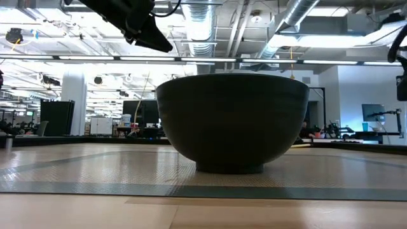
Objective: Pick & Place Utensil
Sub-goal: Put the orange fork into the black bowl on the transparent mat
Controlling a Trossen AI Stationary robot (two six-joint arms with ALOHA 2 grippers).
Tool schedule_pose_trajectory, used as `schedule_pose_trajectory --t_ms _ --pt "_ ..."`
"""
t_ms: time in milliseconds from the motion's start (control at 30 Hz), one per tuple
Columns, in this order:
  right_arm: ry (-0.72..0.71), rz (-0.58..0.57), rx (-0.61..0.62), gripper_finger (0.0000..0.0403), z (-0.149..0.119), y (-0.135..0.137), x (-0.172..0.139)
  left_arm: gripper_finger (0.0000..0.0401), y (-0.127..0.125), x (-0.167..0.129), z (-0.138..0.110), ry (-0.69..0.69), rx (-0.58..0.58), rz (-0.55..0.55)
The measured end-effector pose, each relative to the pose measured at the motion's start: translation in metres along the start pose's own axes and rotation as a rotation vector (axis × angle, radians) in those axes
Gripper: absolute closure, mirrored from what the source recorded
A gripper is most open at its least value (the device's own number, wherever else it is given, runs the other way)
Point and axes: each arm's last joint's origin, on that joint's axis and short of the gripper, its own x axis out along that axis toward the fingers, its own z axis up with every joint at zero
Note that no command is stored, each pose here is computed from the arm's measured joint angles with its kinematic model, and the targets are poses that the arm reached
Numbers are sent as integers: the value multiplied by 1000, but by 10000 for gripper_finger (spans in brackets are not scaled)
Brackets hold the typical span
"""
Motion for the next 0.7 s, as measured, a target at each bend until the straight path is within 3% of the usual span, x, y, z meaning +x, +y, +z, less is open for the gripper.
schedule_pose_trajectory --t_ms 100,233,300,500,567,700 --pt "-57 46 -123 393 -1 0 0 250 0 0 0 0 0 0" --pt "-207 185 -238 380 2 8 1 250 -2 0 0 -6 -4 -55" --pt "-241 213 -250 378 4 12 1 250 -5 0 0 -15 -7 -164" --pt "-220 212 -328 395 10 20 0 250 -27 -3 -19 -45 1 -674" --pt "-212 211 -359 390 12 23 -3 250 -34 -4 -29 -49 7 -764" --pt "-174 249 -389 396 15 34 -17 250 -47 -6 -47 -89 -18 -824"
